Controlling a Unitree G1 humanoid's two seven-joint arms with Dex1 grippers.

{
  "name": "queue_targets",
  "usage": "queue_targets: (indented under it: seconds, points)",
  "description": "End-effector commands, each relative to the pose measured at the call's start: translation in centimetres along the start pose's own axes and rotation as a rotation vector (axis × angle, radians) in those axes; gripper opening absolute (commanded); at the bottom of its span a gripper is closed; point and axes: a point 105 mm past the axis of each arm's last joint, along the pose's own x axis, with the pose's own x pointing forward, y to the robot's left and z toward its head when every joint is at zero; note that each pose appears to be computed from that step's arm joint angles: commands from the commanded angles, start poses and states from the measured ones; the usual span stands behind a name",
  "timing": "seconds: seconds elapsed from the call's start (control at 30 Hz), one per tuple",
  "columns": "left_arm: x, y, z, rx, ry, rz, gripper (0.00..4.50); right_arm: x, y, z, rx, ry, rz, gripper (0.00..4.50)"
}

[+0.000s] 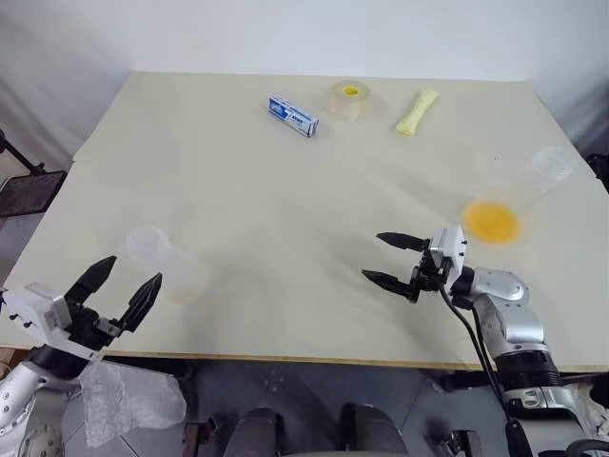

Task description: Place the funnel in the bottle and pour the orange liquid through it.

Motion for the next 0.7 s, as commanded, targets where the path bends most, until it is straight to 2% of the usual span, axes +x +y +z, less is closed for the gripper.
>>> queue_targets:
  seconds: [0.03,0.23,0.33,0.5,0.7]
  points:
    - [1.1,0.0,0.4,0.022,-0.011,-0.052,4.5,-0.3,-0.3,1.4,-0.038,-0.035,-0.023,4.48]
    - [2.3,-0.4,0.1,0.019,-0.002,-0.118,4.5,-0.2,-0.4,1.7,-0.044,-0.039,-0.029,4.48]
    - [2.5,-0.9,-0.4,-0.002,0.027,-0.151,3.89,-0.4,-0.5,1.8,-0.052,-0.041,-0.042,4.5]
    - [3.0,-1.1,0.3,0.006,0.002,-0.189,2.34,-1.0,-0.7,1.8,-0.058,-0.038,-0.062,4.5]
    - [4.7,-1.2,1.9,0.037,-0.043,-0.284,2.25,-1.7,-0.8,2.1,-0.076,-0.035,-0.096,4.5]
